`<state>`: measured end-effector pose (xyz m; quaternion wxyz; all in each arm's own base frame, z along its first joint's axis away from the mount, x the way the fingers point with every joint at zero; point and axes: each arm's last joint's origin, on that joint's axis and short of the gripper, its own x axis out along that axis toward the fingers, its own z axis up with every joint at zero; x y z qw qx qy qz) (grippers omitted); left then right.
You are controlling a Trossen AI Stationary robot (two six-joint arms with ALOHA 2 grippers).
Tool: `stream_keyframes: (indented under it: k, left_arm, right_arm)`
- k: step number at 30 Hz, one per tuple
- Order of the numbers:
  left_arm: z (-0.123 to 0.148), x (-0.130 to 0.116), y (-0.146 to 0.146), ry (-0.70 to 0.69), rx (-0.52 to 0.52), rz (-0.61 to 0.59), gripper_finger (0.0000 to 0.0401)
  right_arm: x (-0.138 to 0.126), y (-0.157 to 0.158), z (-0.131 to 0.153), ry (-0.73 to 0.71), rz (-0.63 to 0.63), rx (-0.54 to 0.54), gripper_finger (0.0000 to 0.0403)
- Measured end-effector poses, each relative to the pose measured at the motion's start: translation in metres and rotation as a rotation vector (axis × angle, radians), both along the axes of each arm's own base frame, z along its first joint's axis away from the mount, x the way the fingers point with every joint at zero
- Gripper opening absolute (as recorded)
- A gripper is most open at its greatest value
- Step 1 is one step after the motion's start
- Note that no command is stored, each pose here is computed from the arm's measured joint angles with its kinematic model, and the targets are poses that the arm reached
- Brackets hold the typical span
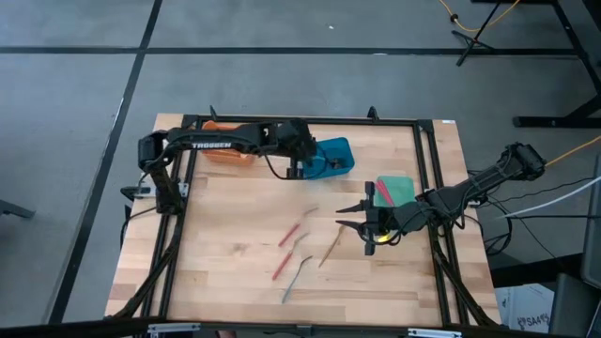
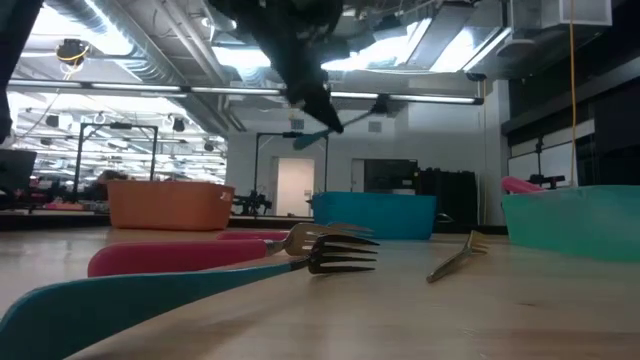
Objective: Sort silverware by color (type)
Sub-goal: Put the blue fork into the blue bin
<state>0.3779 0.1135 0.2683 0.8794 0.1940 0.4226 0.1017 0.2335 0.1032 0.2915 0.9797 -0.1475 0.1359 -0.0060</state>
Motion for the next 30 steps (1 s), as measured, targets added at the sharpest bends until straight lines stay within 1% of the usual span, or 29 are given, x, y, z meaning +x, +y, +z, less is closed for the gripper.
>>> stream_keyframes:
  k: [6,10,16,21,30]
  left_arm:
    - [-0.031,0.006,0.019,0.174,0.147,-0.033,0.0000]
    - [-0.045,0.008,0.026,0.250,0.200,-0.045,0.0000]
    - [-0.064,0.012,0.030,0.378,0.302,-0.066,0.0000]
    - [-0.079,0.015,0.030,0.429,0.313,-0.069,0.0003]
    - [-0.079,0.017,0.027,0.425,0.320,-0.073,0.0014]
  right_arm:
    - [-0.001,-0.002,-0.004,0.048,-0.010,-0.120,0.0101]
    - [-0.002,-0.003,-0.005,0.049,-0.051,-0.161,0.0101]
    - [-0.002,-0.005,-0.005,0.049,-0.090,-0.178,0.0101]
    - [-0.002,-0.005,-0.005,0.055,-0.101,-0.185,0.0101]
    - [-0.002,-0.005,-0.005,0.057,-0.100,-0.186,0.0101]
